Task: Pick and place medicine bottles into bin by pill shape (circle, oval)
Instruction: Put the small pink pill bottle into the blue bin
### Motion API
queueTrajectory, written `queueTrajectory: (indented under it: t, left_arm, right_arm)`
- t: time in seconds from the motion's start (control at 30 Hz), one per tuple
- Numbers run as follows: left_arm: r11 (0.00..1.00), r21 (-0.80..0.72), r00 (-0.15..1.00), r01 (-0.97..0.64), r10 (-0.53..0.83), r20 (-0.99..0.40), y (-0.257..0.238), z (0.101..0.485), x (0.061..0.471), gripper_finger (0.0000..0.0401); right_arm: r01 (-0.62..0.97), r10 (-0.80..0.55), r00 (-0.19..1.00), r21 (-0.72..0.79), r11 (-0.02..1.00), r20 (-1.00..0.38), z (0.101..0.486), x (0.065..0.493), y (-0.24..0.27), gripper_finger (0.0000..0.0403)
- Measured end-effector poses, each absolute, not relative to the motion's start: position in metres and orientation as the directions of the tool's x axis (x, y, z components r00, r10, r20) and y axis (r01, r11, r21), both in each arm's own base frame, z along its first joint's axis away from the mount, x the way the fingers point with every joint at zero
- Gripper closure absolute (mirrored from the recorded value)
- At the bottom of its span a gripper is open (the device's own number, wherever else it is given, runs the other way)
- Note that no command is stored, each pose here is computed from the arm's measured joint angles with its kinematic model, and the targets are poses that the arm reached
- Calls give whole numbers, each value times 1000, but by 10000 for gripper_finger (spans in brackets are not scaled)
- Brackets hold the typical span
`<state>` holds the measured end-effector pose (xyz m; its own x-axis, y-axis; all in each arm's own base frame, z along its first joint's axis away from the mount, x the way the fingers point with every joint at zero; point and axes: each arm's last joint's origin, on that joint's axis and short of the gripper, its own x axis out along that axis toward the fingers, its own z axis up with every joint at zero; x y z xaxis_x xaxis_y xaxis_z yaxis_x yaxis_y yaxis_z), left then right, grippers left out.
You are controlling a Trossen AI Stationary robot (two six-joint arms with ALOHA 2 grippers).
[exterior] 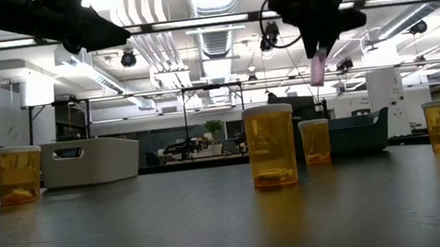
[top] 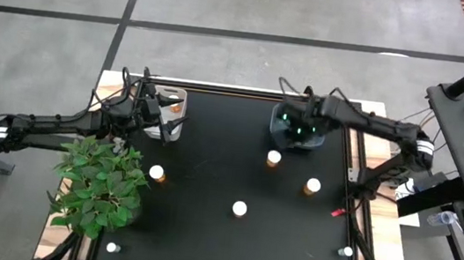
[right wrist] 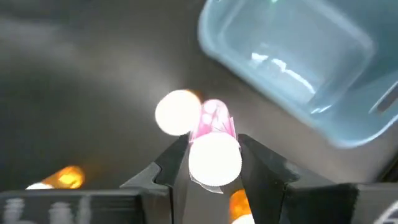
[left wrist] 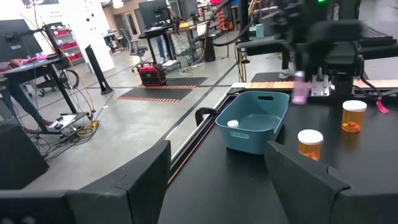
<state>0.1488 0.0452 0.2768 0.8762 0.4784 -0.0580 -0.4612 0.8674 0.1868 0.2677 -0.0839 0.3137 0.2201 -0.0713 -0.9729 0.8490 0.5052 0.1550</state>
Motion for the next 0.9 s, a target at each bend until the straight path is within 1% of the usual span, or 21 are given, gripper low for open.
queueTrajectory:
  t: [0.17, 0.33, 0.57, 0.7, 0.9]
  left_arm:
    - [867, 187, 876, -462, 479, -57, 45, 277, 149, 157]
    - [859, 188, 868, -475, 493, -57, 46, 277, 149, 157]
    - [857, 204, 868, -473, 493, -57, 46, 277, 149, 157]
    - [857, 205, 868, -473, 493, -57, 46, 277, 149, 157]
    - [857, 205, 868, -473, 492, -57, 46, 277, 149, 157]
  right_arm:
    - [863, -87, 174, 110, 493, -981, 301, 263, -126, 288]
    - [854, -57, 94, 51, 518, -994, 277, 264, -158, 288]
    - [835, -52, 26, -7, 550, -998, 246, 263, -196, 288]
    - [828, -50, 14, -17, 561, -999, 234, 261, -212, 288]
    - [820, -64, 30, -12, 573, -997, 225, 262, -225, 288]
